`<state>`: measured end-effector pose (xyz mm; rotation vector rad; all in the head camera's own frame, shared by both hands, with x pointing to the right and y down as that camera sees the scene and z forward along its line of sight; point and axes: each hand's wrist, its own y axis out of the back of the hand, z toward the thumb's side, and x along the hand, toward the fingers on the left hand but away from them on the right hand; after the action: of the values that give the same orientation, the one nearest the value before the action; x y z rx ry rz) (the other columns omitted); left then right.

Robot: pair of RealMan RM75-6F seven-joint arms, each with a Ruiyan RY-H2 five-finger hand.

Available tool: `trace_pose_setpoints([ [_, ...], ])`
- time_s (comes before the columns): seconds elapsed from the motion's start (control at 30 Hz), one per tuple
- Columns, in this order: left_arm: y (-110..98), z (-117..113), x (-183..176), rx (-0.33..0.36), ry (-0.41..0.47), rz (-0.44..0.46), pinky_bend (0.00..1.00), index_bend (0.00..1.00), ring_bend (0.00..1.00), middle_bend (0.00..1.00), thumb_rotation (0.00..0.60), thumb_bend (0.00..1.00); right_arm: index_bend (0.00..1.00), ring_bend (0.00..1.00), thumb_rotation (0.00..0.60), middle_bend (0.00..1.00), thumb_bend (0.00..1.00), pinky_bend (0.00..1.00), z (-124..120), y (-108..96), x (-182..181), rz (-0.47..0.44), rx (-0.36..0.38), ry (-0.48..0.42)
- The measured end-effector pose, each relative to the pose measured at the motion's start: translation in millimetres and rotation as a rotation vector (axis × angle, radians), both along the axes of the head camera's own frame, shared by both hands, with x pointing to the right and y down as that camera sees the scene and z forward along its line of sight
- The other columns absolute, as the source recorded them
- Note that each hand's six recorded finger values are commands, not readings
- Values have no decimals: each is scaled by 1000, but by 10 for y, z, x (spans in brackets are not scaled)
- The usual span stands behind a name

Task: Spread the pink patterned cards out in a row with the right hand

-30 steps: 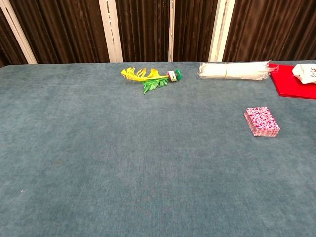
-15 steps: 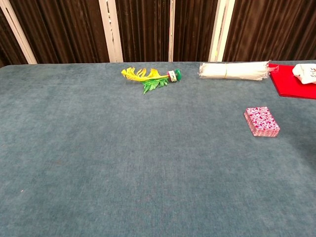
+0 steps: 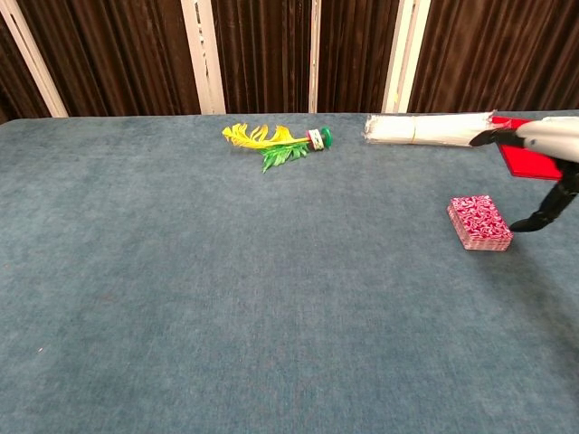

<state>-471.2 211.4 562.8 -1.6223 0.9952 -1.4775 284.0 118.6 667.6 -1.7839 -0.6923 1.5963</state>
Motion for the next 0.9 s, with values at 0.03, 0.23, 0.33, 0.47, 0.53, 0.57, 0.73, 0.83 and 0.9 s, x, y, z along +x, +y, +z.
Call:
trace_pose_setpoints([
  [0.03,-2,1,-3,-3,2,-3,0,0,0,0,600,0,0,0,600,0,211,0,45,-10,-11,4,-7,5],
  [0.23,-5,8,-9,-14,6,-9,0,0,0,0,600,0,0,0,600,30,211,0,238,-92,-100,2,-31,33],
  [0.33,-4,15,-13,-21,5,-12,0,0,0,0,600,0,0,0,600,30,211,0,287,-99,-100,6,-47,43],
  [0.47,-7,21,-16,-26,6,-16,0,0,0,0,600,0,25,0,600,55,211,0,357,-110,-97,18,-68,49],
  [0.53,-9,24,-17,-28,6,-17,0,0,0,0,600,0,44,0,600,70,211,0,401,-110,-95,25,-80,52],
  [0.57,-11,26,-17,-30,7,-18,0,0,0,0,600,0,53,0,600,78,211,0,419,-110,-95,26,-85,54],
  [0.73,-11,36,-22,-38,8,-23,0,0,0,0,600,0,90,36,600,119,211,0,504,-121,-99,29,-99,67],
  [0.83,-13,39,-24,-43,7,-25,0,0,0,0,600,0,105,53,600,135,211,0,550,-133,-97,35,-103,73],
  [0.9,-15,40,-25,-44,7,-27,0,0,0,0,600,0,111,58,600,143,211,0,575,-137,-94,38,-105,76],
])
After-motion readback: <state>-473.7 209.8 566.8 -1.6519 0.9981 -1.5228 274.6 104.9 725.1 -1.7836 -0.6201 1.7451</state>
